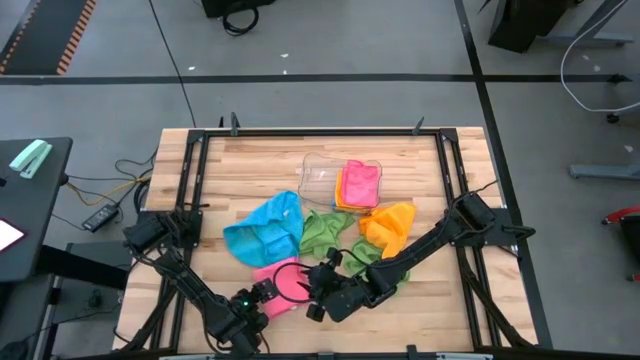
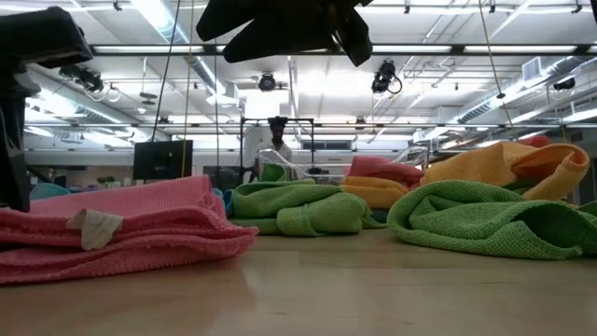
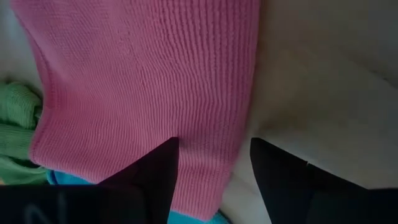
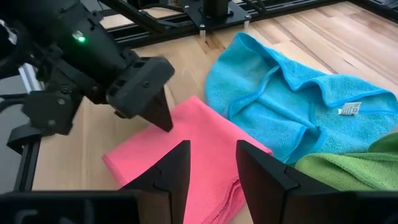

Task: Fold microfiber towels
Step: Fold the pink microfiber cloth

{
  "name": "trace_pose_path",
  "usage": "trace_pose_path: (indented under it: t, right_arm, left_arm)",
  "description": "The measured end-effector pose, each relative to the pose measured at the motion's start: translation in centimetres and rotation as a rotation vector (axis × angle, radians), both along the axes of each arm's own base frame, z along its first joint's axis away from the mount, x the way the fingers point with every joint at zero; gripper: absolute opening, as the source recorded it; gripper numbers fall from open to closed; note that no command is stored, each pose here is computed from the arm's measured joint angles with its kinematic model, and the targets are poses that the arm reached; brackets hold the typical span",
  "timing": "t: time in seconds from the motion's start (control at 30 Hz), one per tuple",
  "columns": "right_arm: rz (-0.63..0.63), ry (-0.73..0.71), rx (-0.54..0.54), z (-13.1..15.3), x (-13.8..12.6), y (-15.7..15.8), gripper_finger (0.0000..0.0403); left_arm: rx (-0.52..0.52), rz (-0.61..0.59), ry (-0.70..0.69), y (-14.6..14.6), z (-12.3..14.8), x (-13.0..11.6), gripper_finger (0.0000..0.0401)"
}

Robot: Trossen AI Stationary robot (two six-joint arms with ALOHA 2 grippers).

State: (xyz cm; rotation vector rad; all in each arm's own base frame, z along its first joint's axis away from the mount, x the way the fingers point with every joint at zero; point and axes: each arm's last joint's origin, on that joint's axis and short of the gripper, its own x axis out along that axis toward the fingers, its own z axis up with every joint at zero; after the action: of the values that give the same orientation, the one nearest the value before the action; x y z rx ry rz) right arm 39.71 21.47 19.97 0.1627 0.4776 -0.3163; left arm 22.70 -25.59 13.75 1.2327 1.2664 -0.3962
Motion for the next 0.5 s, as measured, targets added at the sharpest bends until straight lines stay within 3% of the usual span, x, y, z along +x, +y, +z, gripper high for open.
trace_pose_path:
  t: [0.27, 0.5]
  right_arm:
    - [0.002, -0.013, 0.008, 0.12, 0.02, 0.12, 0.0138]
    - [0.023, -0.01, 0.011, 0.09, -0.3, 0.73, 0.0138]
  left_arm:
    - [0.022, -0.006, 0.012, -0.02, -0.85, 0.29, 0.0187]
    - [-0.012, 0.008, -0.018, -0.25, -1.0, 0.56, 0.0128]
